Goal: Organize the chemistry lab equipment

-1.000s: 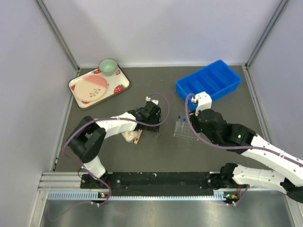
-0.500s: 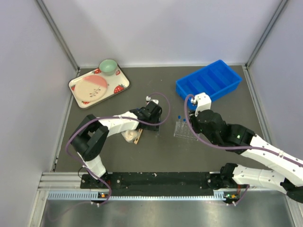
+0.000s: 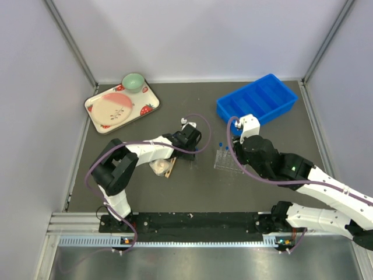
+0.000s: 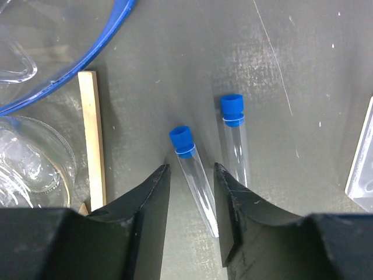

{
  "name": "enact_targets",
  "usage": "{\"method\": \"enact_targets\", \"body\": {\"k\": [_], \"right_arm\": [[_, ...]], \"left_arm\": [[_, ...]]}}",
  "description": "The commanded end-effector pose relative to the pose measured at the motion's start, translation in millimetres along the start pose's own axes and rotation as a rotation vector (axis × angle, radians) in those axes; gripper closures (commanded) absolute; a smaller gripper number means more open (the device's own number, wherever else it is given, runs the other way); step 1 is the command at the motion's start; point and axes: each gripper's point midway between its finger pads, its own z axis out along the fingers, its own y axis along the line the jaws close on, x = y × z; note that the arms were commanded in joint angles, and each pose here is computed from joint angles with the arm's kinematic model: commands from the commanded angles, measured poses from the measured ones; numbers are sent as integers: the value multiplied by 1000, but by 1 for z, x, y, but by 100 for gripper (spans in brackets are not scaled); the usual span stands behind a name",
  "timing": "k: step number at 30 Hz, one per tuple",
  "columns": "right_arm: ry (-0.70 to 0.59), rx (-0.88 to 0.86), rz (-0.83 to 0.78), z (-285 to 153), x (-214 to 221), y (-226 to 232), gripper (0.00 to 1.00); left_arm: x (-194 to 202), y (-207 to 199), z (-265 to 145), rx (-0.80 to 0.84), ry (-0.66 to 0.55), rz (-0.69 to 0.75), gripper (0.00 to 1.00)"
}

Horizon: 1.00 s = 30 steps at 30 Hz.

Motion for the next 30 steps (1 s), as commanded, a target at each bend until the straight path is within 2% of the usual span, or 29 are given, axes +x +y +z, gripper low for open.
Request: {"method": "enact_targets", "body": {"k": [1, 7, 9, 14, 17, 23, 28, 30], "right_arm": [[-42, -10, 19, -4, -9, 0, 68], [-47, -20, 31, -7, -8, 0, 68], [-43, -24, 34, -7, -7, 1, 68], [-16, 18, 41, -2, 1, -3, 68], [-1, 69, 53, 3, 9, -11, 68], [112, 131, 168, 23, 40, -36, 67], [202, 130, 218, 33, 66, -33, 67], [224, 108, 235, 34, 73, -28, 66]], "left_arm": [[2, 4, 3, -31, 15, 9, 62], [11, 8, 1, -41, 27, 2, 94], [14, 9, -1, -43, 27, -1, 99], [15, 7, -13, -23, 19, -3, 100], [8, -1, -32, 20, -7, 4, 100], [-11, -17, -83, 153, -78, 27, 100], [-18, -31, -130, 304, -135, 59, 100], [-15, -47, -152, 430, -134, 83, 100]]}}
